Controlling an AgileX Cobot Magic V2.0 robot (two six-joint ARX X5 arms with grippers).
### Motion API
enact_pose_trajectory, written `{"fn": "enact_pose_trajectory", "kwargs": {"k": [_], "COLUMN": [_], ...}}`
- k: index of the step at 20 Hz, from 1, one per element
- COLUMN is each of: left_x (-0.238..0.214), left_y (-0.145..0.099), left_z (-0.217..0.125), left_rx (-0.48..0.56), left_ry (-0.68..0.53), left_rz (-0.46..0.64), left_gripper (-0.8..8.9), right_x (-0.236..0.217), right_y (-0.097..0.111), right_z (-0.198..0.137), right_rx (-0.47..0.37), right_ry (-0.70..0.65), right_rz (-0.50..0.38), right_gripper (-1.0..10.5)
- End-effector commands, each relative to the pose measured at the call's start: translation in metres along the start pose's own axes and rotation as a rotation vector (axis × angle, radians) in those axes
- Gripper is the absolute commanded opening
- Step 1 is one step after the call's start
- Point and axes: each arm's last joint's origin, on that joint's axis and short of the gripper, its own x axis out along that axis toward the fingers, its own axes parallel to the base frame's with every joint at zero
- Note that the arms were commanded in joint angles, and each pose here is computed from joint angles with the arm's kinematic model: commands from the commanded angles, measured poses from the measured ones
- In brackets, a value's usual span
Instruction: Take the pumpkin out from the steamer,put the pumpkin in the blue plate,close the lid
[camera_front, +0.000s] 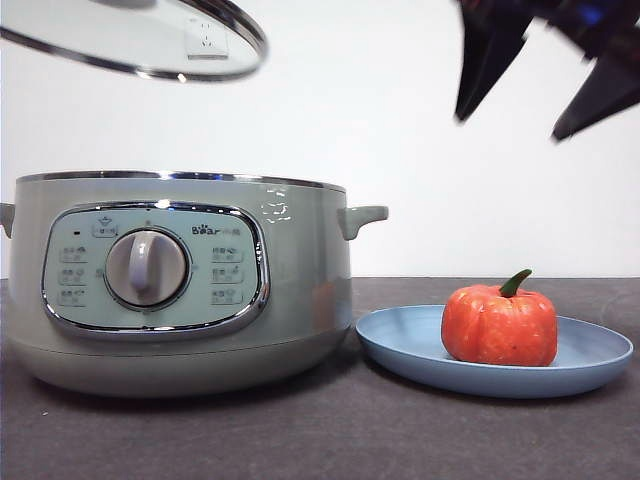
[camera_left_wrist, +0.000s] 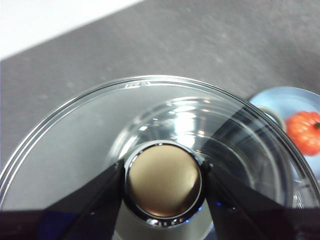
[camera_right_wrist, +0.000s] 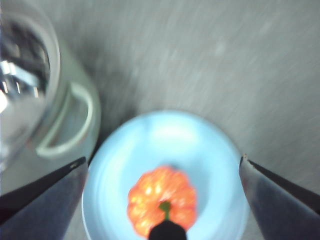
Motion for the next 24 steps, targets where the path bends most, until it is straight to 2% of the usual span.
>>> {"fn": "enact_pose_trajectory", "kwargs": {"k": [1,7,14,24], "left_x": [0.011,0.058,0.096,0.109], "left_y": [-0.001,-0.004,-0.010,-0.013], "left_z": [0.008,0.011,0.006,0.001], "left_rx": [-0.012,-0.013,-0.011,-0.006], "left_ry": [-0.024,0.051,0.141,0.201], "left_rz": [-0.036,-0.062,-0.118,-0.129], "left_gripper": [-0.09,-0.09,-0.09,-0.09], "right_x": [-0.017,-0.046,-0.047,-0.047], "right_y": [-0.007,-0.020,-0.020,-0.021], "right_z": [0.002,0.003,0.002,0.002], "right_rx": [0.027,0.065,0.066,0.067], "right_ry": [-0.063,-0.162,-0.160,-0.162], "right_rz": [-0.018,-0.054,-0.056,-0.079], "right_gripper": [5.0,5.0,5.0,5.0]}}
